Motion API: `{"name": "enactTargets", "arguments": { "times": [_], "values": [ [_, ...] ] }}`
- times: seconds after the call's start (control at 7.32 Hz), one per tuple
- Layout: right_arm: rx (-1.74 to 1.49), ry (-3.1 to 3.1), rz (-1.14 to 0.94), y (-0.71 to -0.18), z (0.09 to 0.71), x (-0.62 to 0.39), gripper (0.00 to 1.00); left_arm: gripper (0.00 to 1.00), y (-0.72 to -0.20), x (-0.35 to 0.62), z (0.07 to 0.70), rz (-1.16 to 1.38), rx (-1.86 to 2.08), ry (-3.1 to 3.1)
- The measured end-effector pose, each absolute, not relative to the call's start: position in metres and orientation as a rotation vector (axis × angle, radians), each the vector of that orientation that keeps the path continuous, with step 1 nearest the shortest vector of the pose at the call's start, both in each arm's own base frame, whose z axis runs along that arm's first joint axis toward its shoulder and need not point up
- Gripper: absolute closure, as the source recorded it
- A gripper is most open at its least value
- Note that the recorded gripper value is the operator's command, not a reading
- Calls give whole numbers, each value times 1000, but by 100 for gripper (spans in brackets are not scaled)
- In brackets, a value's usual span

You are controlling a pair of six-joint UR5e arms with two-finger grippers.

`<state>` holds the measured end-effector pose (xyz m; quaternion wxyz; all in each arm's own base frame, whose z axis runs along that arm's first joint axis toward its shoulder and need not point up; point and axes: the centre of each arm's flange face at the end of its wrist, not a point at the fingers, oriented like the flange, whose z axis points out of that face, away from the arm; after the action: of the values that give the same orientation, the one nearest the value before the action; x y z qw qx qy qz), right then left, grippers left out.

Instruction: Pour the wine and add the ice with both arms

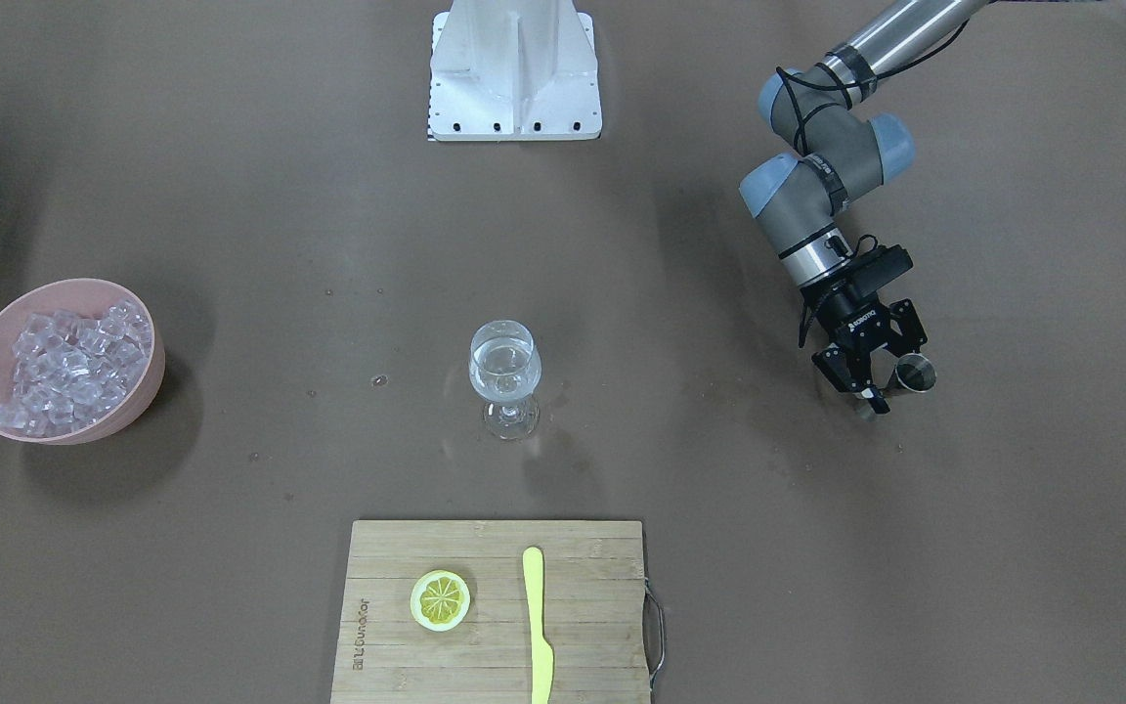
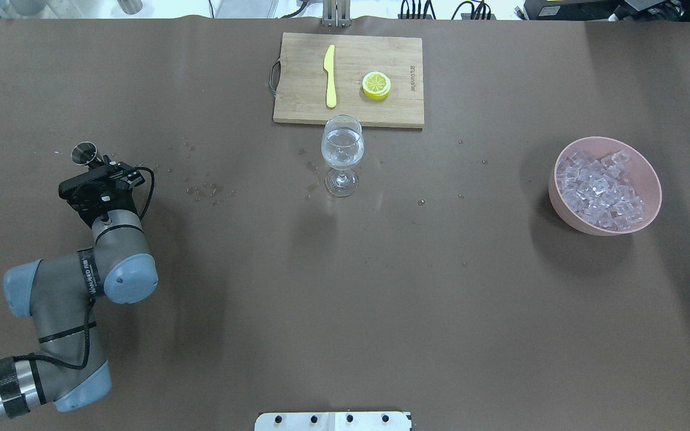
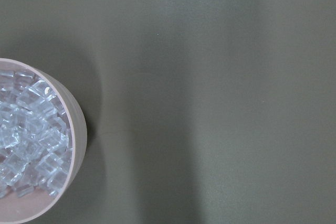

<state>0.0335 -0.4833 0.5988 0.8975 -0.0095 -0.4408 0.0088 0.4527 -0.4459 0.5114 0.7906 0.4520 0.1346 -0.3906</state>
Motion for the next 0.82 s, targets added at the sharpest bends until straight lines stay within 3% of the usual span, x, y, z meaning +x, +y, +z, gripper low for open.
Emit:
{"name": "enactTargets", "arguments": {
  "times": [0.41,0.82],
  "values": [
    [-32,-945,23,-482,602,32,0,100,-450,443,482,-869,979,335],
    [-41,-978,25,-482,604,30,0,100,-451,411,390,-856,1007,454]
  ]
}}
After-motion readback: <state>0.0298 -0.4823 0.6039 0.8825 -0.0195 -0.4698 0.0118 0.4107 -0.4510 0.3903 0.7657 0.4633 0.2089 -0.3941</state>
